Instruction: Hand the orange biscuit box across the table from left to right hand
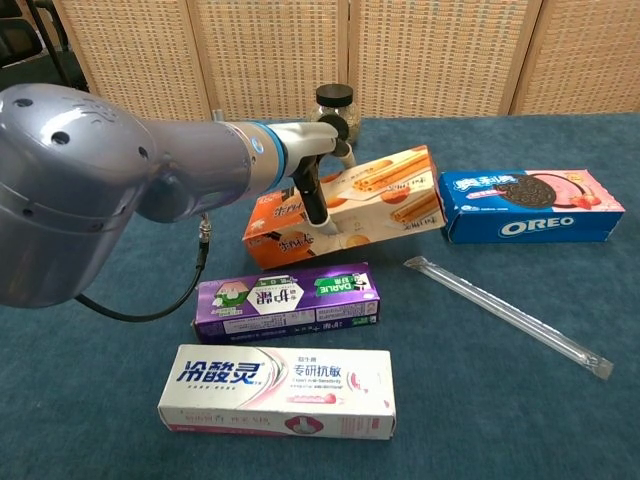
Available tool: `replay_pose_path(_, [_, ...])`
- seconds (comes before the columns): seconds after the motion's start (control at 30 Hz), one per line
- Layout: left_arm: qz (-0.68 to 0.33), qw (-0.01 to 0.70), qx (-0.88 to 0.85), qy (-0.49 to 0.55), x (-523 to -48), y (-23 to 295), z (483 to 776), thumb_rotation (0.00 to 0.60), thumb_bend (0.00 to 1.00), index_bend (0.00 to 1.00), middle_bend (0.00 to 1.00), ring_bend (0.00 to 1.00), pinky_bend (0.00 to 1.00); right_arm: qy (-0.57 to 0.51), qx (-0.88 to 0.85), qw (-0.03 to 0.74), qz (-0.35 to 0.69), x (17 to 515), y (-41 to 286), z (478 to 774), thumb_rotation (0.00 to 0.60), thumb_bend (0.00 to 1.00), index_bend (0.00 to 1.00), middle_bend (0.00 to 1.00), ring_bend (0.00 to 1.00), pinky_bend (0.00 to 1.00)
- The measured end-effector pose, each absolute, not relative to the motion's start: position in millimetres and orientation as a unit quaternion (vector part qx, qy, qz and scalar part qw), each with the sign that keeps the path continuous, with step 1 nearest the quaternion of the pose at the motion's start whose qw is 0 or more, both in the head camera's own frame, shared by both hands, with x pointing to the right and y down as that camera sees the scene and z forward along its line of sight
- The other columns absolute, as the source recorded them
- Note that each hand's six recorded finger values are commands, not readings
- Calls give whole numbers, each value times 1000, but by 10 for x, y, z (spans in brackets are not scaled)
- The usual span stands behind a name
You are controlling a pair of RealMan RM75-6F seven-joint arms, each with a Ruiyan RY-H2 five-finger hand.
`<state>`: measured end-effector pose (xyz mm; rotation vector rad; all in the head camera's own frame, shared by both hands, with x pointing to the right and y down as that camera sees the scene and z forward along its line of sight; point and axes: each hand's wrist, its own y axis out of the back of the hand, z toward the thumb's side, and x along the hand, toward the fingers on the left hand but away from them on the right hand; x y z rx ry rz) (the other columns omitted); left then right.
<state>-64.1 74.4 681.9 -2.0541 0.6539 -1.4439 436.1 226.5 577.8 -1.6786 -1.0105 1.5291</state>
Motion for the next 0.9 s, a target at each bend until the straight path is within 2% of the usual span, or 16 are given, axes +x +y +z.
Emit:
replay_pose_path(0.3, [-537,281,-754,253,-719,698,6807,600,183,70,0,0,0,-382,-639,323,584,4353,2271,5785,600,99,45,0,0,0])
replay_pose_path(0.6, [-529,280,-756,265,-774,659,6760,600,185,67,0,0,0,-383,-639,324,584,4352,2270,5777,600,104,45,0,0,0])
replay_pose_path(0.9, [-511,334,-736,294,-1183,417,6438,600,204,67,0,0,0,-381,-636,327,585,4353,2271,5775,600,105,45,0,0,0])
